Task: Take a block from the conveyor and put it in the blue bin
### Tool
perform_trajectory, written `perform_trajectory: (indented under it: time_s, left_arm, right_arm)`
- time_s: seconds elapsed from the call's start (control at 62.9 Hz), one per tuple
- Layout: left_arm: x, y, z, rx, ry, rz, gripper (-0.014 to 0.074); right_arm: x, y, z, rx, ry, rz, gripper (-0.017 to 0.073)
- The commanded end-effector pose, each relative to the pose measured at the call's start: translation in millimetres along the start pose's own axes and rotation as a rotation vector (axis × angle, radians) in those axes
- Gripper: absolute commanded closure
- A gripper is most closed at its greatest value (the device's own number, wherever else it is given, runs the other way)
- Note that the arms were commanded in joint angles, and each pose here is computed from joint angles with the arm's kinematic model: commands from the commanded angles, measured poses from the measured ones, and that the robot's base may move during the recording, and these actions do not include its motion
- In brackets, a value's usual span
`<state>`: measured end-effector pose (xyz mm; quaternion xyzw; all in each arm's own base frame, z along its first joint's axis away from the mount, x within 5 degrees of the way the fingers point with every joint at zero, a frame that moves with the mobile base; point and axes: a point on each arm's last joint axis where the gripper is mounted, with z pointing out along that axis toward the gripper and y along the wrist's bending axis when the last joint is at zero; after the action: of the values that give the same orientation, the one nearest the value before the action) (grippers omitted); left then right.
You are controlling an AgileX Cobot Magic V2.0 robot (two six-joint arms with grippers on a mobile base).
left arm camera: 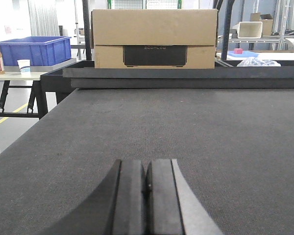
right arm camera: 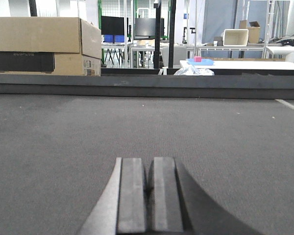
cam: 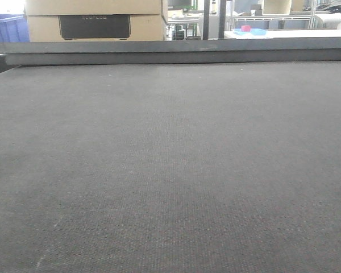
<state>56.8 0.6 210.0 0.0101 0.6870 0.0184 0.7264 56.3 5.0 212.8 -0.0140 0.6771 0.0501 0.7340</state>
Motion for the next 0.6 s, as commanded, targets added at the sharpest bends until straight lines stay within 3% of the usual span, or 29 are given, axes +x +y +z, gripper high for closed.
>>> perform_trajectory:
  time_s: [0.0,0.095,0.35,0.588]
  left_arm:
    - [-4.2,0.6,-0.5,-0.008,-0.042,-0.005,0.0704]
    - [-9.9,1.0,-0.9,-0.013,-0.104,-0.005,0.0704]
    - [-41.6,5.4,-10.4,-0.052,-0.472,-0.051,0.0704]
    - [-72.0,5.9,-16.8,-0.045,-0.505,-0.048,0.0704]
  right_arm:
    - [-7.1,-0.2,-0.6,0.004,-0.077,-0.003,0.0721]
    - [-20.2,-0.4,-2.6,0.006,-0.223,-0.003,0.0721]
    - [-45.2,-0.8,-12.3,0.011,-0.520,-0.003,0.0721]
    - [-75.4,0.5,-21.0,0.007,-0.637,-0.002,0.0721]
